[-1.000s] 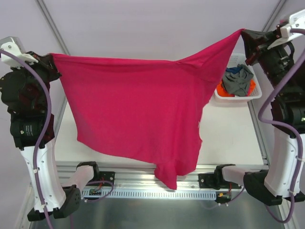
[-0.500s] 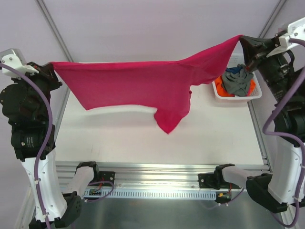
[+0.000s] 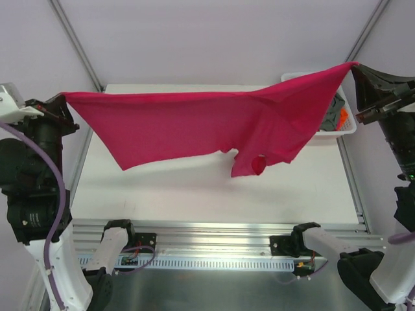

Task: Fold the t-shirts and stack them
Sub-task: Flatten the tshirt out

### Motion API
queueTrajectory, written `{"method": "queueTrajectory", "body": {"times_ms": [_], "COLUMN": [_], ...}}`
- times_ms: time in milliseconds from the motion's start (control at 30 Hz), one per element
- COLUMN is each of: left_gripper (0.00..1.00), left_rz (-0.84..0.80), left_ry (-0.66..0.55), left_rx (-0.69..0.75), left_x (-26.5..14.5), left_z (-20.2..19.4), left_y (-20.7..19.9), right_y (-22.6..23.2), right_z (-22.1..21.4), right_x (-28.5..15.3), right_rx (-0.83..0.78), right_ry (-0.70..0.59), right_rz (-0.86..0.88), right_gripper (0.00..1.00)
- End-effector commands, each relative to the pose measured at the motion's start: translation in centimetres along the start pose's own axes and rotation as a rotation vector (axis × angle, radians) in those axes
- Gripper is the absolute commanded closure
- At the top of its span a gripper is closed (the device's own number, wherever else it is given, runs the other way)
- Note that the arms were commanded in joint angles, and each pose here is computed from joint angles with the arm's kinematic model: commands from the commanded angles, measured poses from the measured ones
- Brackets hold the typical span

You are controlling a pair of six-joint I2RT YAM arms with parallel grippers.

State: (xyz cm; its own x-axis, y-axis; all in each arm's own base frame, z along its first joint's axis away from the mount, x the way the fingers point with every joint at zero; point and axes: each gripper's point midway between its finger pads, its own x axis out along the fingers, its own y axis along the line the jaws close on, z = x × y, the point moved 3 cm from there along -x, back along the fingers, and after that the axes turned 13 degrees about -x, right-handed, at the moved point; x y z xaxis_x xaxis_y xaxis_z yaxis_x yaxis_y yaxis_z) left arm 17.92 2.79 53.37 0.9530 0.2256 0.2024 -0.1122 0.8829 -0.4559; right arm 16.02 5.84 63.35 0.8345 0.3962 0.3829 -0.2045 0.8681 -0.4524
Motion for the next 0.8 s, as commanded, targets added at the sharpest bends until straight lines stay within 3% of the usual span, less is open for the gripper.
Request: {"method": "queueTrajectory", "body": {"times_ms": [0, 200, 400, 533, 600, 733, 767], "left_gripper": [1.00, 1.00, 1.00, 1.00, 1.00, 1.00, 1.00], "left_rz": [-0.033, 0.011, 0.099, 0.191, 0.243, 0.373, 0.394], "left_ry": [-0.109, -0.116, -0.006, 0.173, 0.207, 0.273, 0.289], "left_rx": [-0.009, -0.033, -0.031, -0.032, -0.035, -0.049, -0.055], "left_x": [-3.6, -6.3, -2.6, 2.3, 3.9, 8.3, 9.0], "left_z": [3.6, 5.9, 3.0, -3.7, -6.1, -14.5, -16.0], "left_y": [-1.0, -1.1, 0.2, 2.4, 3.7, 8.0, 8.7], "right_y": [-1.4, -1.8, -1.2, -0.2, 0.7, 3.4, 5.1], "right_z": [3.5, 4.5, 0.0, -6.3, -9.7, -19.5, -24.2], "right_x": [-3.2, -5.2, -0.4, 4.1, 6.6, 10.6, 12.2], "right_rx": [-0.047, -0.081, -0.074, -0.075, -0.070, -0.051, -0.036], "right_ry": [-0.074, -0.086, 0.034, 0.197, 0.267, 0.450, 0.526], "right_rz": [-0.057, -0.089, -0.042, -0.001, 0.030, 0.082, 0.123], "right_gripper": [0.99, 0.99, 0.99, 0.99, 0.99, 0.99, 0.99]}}
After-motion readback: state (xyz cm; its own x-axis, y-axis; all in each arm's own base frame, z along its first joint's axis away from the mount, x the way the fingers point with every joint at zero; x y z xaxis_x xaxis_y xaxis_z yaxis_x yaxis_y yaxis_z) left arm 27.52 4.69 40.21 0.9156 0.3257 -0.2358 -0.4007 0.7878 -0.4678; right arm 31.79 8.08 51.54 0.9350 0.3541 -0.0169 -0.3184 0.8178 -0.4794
